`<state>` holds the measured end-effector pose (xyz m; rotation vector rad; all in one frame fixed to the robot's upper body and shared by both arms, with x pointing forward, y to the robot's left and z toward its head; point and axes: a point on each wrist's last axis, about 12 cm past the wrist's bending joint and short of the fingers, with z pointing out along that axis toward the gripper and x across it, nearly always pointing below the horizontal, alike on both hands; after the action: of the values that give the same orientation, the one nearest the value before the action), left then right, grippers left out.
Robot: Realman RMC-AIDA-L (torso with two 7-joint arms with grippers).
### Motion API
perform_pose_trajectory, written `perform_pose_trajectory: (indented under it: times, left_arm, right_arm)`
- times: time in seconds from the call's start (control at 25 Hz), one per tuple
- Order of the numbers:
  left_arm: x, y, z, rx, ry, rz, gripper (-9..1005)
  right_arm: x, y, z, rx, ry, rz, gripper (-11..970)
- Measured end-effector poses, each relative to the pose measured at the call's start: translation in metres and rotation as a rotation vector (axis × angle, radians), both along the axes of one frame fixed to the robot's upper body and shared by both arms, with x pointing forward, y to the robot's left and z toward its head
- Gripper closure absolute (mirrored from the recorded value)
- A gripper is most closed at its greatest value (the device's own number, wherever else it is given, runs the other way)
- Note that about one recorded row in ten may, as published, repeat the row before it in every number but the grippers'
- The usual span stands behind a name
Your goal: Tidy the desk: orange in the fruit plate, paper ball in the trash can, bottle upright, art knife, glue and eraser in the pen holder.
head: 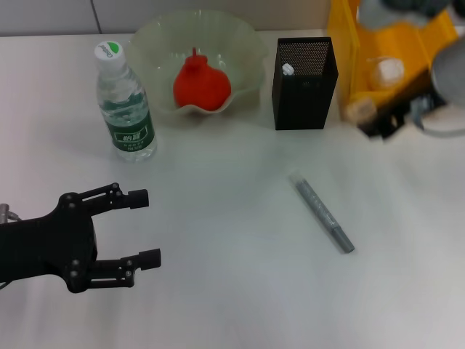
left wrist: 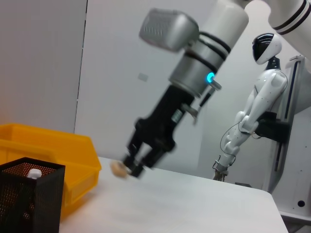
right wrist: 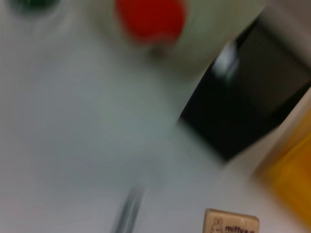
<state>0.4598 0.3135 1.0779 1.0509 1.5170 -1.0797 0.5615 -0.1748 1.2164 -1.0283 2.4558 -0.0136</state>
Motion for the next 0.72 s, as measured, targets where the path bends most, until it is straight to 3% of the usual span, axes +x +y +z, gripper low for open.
perform_pose_trajectory:
  times: [0.24, 0.36, 0.56, 0.72]
  left_arm:
    - [0.001, -0.002, -0.001, 0.000, 0.005, 0.002, 144]
    - [0.001, -0.002, -0.001, -0.001, 0.010, 0.003, 144]
    - [-0.001, -0.002, -0.002, -0.004, 0.019, 0.008, 144]
    - [-0.002, -0.002, -0.003, -0.007, 0.024, 0.012, 144]
  right_arm:
    - [0.022, 0.006, 0.016, 0.104, -0.204, -0.012, 643]
    - [0.027, 0.007, 0.016, 0.130, -0.246, -0.013, 664]
    - [0.040, 0.010, 0.004, 0.146, -0.257, -0.024, 766]
    - [0.043, 0.014, -0.003, 0.134, -0.239, -0.016, 764]
